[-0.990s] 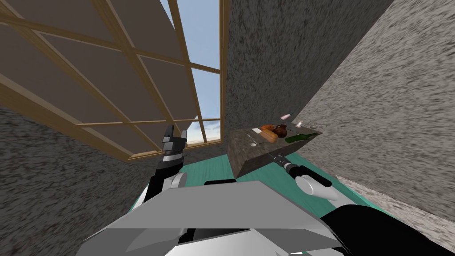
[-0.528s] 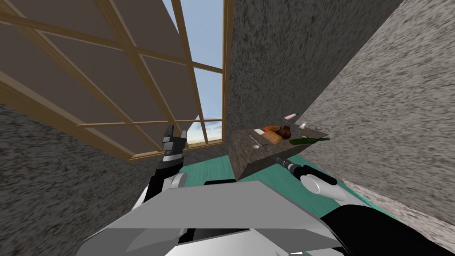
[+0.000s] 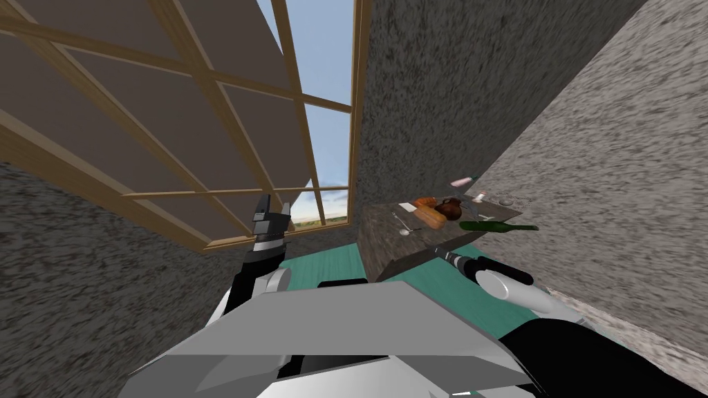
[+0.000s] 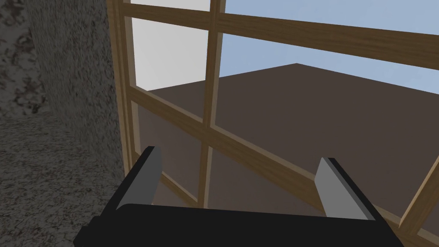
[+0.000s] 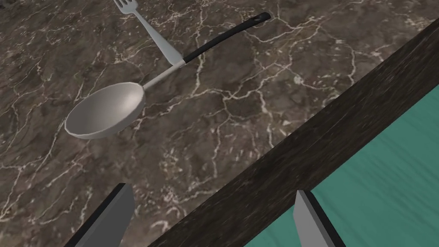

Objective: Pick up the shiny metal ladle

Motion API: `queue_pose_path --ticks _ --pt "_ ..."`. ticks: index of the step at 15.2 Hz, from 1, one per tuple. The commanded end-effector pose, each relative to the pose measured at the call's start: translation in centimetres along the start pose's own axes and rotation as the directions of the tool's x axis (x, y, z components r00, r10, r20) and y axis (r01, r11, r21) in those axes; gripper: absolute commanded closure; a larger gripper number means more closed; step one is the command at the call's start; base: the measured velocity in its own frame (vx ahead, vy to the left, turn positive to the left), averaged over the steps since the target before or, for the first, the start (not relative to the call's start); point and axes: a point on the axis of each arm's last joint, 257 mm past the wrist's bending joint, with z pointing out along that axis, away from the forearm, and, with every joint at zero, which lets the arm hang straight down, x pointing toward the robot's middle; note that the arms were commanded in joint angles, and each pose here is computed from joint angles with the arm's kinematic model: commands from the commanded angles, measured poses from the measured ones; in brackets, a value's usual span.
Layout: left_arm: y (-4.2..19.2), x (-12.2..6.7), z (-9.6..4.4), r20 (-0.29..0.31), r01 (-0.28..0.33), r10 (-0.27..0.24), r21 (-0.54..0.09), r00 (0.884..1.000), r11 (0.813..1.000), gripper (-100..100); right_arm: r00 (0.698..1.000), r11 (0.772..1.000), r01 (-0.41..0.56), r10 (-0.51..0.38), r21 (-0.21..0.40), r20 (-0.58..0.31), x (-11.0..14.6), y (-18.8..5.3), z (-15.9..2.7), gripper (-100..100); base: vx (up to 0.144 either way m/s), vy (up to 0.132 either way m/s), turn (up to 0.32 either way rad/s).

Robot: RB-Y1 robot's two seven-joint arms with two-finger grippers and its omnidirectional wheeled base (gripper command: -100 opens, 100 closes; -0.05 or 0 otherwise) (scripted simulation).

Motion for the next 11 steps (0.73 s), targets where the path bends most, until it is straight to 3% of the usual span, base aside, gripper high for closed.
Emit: queue_pose_path --ticks 1,3,6,7,9,10,11 --pt "0.0 0.0 0.0 0.000 0.000 0.000 0.000 1.000 1.000 0 0.998 0.998 -0.058 0.059 -0.007 0.021 -0.3 0.3 -0.1 -100 0.070 0.022 0.032" --pt "0.0 0.0 0.0 0.000 0.000 0.000 0.000 1.000 1.000 0 0.991 0.993 -0.108 0.110 -0.037 0.072 -0.9 1.6 -0.4 -100 0.051 0.010 0.039" --pt "0.0 0.0 0.0 0.000 0.000 0.000 0.000 1.000 1.000 0 0.985 0.987 -0.154 0.156 -0.036 0.072 -0.9 1.4 -0.4 -100 0.068 0.005 0.034" --pt "0.0 0.0 0.0 0.000 0.000 0.000 0.000 1.000 1.000 0 0.971 0.977 -0.203 0.210 -0.069 0.119 -1.5 2.5 -0.8 -100 0.067 0.021 0.075" --pt "0.0 0.0 0.0 0.000 0.000 0.000 0.000 1.000 1.000 0 0.962 0.968 -0.239 0.246 -0.070 0.118 -1.5 2.4 -0.8 -100 0.081 0.008 0.049" --pt "0.0 0.0 0.0 0.000 0.000 0.000 0.000 1.000 1.000 0 0.945 0.956 -0.272 0.287 -0.111 0.158 -2.1 3.5 -1.3 -100 0.099 0.005 0.075" --pt "0.0 0.0 0.0 0.000 0.000 0.000 0.000 1.000 1.000 0 0.935 0.947 -0.303 0.317 -0.107 0.159 -2.2 3.2 -1.3 -100 0.108 0.002 0.080"
